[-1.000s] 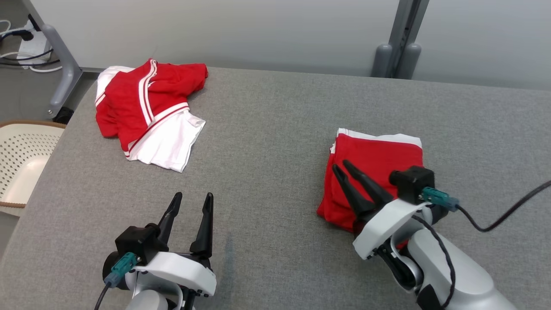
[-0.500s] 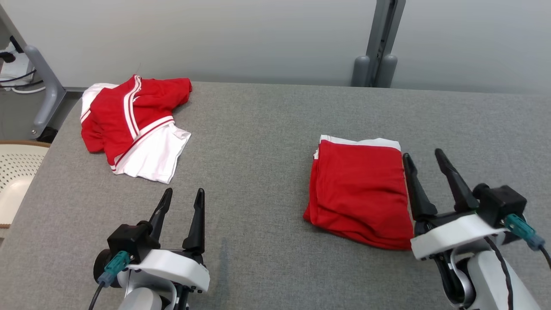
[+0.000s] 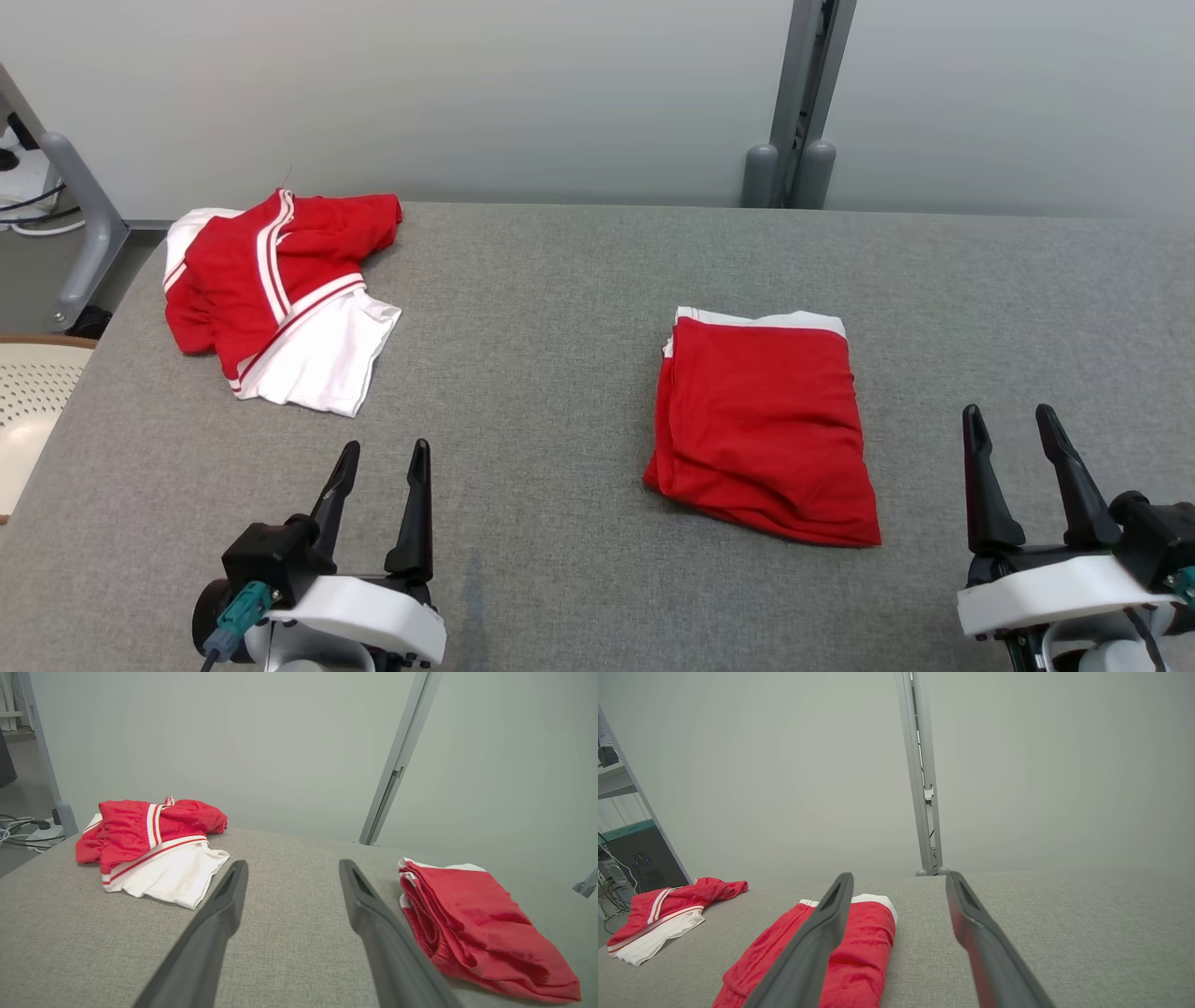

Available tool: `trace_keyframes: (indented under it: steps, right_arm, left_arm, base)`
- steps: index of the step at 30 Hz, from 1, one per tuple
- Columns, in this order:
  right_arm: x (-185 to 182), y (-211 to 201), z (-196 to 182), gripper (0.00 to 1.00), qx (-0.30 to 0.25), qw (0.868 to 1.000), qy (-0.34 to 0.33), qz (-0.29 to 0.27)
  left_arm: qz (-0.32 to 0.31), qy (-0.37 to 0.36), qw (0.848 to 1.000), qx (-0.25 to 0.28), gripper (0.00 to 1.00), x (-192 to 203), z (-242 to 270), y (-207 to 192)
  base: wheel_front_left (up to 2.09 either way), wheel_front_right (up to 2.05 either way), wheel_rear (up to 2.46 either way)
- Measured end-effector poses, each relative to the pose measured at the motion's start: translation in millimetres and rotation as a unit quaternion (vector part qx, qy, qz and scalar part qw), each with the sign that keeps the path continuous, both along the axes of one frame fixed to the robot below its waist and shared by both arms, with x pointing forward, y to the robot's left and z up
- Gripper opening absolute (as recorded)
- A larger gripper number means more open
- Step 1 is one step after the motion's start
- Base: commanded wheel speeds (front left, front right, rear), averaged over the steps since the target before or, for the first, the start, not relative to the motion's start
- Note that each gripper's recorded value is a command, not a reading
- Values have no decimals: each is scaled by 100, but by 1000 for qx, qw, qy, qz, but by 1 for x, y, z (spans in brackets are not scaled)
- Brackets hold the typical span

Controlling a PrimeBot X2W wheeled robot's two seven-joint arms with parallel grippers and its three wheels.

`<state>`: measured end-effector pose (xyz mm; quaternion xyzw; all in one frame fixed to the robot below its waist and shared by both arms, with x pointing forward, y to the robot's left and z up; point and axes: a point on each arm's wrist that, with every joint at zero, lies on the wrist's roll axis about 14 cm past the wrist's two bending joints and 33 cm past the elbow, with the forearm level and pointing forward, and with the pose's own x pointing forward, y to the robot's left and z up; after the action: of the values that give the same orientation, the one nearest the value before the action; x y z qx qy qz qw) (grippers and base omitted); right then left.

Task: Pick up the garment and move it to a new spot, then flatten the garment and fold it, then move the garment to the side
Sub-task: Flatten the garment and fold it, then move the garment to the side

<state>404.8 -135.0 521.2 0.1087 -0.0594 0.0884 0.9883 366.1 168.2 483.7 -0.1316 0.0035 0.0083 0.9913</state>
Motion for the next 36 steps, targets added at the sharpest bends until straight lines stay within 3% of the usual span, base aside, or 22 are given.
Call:
trace_keyframes:
  steps: [36]
  right_arm:
    - [-3, 2, -21, 100, 3, 999, 34, 3]
  left_arm:
    - [-1, 4, 1000, 0, 100, -6, -4, -1]
  base:
    - [0, 0, 0]
